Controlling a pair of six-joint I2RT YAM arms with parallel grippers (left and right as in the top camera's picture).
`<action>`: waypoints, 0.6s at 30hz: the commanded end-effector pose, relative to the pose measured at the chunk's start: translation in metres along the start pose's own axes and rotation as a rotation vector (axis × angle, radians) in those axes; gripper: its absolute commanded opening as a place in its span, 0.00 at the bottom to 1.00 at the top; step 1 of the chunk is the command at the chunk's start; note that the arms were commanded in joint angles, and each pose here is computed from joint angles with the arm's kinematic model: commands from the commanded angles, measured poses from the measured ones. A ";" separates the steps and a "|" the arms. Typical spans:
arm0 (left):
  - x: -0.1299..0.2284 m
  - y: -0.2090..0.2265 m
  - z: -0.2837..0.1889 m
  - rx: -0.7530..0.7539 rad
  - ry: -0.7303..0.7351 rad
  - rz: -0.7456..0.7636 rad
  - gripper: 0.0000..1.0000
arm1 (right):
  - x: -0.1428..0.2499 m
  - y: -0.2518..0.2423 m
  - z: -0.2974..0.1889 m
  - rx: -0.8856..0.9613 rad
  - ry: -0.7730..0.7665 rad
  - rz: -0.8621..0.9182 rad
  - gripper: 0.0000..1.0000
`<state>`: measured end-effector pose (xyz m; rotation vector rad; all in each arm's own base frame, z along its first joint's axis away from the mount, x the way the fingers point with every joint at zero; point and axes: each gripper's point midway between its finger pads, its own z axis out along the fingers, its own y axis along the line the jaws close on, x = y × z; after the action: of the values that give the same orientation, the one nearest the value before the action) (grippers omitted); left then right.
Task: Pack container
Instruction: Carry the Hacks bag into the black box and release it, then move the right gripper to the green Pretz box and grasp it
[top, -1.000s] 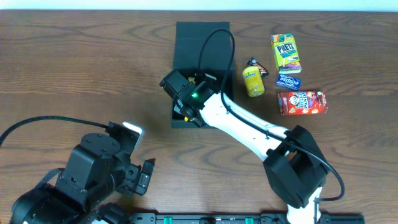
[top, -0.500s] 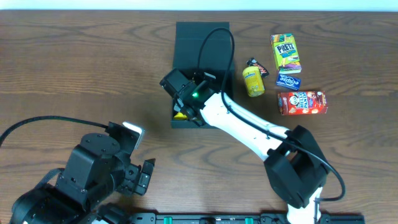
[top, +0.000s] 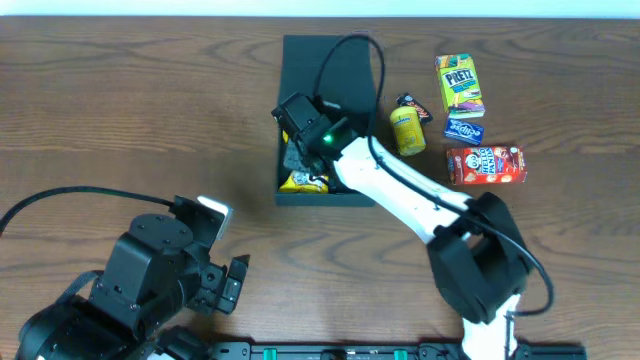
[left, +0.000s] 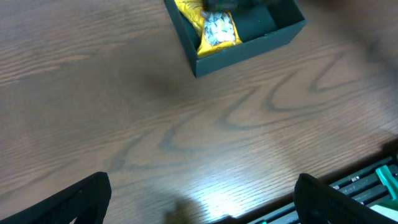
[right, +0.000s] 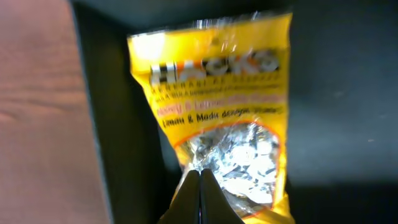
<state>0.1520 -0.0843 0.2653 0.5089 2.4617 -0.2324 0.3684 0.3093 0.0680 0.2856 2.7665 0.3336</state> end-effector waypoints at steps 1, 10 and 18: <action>-0.001 0.000 -0.001 0.003 -0.003 -0.009 0.95 | 0.018 0.000 0.018 -0.009 0.088 -0.046 0.01; -0.001 0.000 -0.001 0.003 -0.003 -0.009 0.95 | 0.030 -0.004 0.043 -0.011 0.152 -0.087 0.02; -0.001 0.000 -0.001 0.003 -0.003 -0.009 0.95 | 0.031 -0.010 0.056 -0.004 0.166 -0.144 0.02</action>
<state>0.1520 -0.0843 0.2653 0.5089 2.4617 -0.2324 0.3581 0.3219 0.0225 0.0972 2.8917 0.3626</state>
